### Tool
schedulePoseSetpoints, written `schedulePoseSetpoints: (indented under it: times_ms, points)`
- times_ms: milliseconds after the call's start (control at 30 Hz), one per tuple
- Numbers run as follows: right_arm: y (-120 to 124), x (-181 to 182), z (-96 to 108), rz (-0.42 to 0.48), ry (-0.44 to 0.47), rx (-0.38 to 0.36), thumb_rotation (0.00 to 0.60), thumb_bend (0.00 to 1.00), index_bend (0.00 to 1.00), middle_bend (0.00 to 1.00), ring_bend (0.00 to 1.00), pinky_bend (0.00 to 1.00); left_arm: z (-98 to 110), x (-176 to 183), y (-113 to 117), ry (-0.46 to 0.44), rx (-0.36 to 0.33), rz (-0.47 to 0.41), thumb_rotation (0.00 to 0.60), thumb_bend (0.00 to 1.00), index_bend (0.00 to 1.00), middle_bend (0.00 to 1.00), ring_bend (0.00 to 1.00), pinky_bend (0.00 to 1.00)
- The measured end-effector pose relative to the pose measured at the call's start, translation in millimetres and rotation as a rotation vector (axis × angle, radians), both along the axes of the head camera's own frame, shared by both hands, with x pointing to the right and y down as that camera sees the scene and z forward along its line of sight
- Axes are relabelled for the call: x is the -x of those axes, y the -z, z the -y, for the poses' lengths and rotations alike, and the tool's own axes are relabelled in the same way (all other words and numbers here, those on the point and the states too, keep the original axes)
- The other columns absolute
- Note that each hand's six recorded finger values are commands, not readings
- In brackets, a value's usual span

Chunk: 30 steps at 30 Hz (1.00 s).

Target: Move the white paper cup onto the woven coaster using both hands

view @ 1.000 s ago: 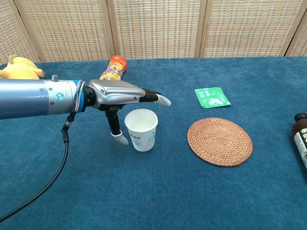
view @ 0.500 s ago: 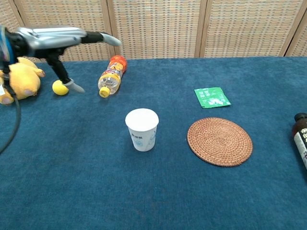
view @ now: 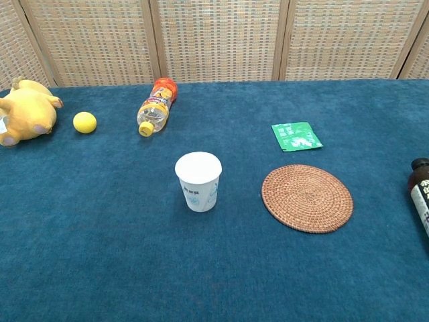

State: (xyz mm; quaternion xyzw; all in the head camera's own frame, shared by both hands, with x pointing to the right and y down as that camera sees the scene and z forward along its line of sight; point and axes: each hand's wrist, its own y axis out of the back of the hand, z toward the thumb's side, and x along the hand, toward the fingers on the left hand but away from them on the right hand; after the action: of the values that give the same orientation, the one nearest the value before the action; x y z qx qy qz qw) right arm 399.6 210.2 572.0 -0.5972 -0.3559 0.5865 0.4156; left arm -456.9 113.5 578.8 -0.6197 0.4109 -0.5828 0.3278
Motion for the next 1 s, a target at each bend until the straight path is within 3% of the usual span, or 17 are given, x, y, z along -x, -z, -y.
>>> schedulePoseSetpoints:
  times_ms: [200, 533, 800, 1000]
  points:
    - [-14.6, 52.8, 35.7, 0.075, 0.179, 0.086, 0.600, 0.00, 0.04, 0.00, 0.00, 0.00, -30.5, 16.7, 12.8, 0.083, -0.007, 0.012, 0.600, 0.00, 0.00, 0.00, 0.00, 0.00]
    - [-27.2, 179.7, 86.1, 0.313, 0.486, 0.264, 0.600, 0.00, 0.05, 0.00, 0.00, 0.00, -38.9, 14.5, 7.9, 0.015, 0.009, 0.065, 0.600, 0.00, 0.00, 0.00, 0.00, 0.00]
    - [-55.0, 278.6, 98.3, 0.370, 0.689, 0.362, 0.600, 0.00, 0.03, 0.00, 0.00, 0.00, -38.3, 9.2, 8.5, -0.006, 0.011, 0.047, 0.600, 0.00, 0.00, 0.00, 0.00, 0.00]
    - [-74.8, 322.6, 98.6, 0.368, 0.739, 0.380, 0.600, 0.00, 0.02, 0.00, 0.00, 0.00, -38.0, 8.4, 6.3, -0.010, 0.019, 0.044, 0.600, 0.00, 0.00, 0.00, 0.00, 0.00]
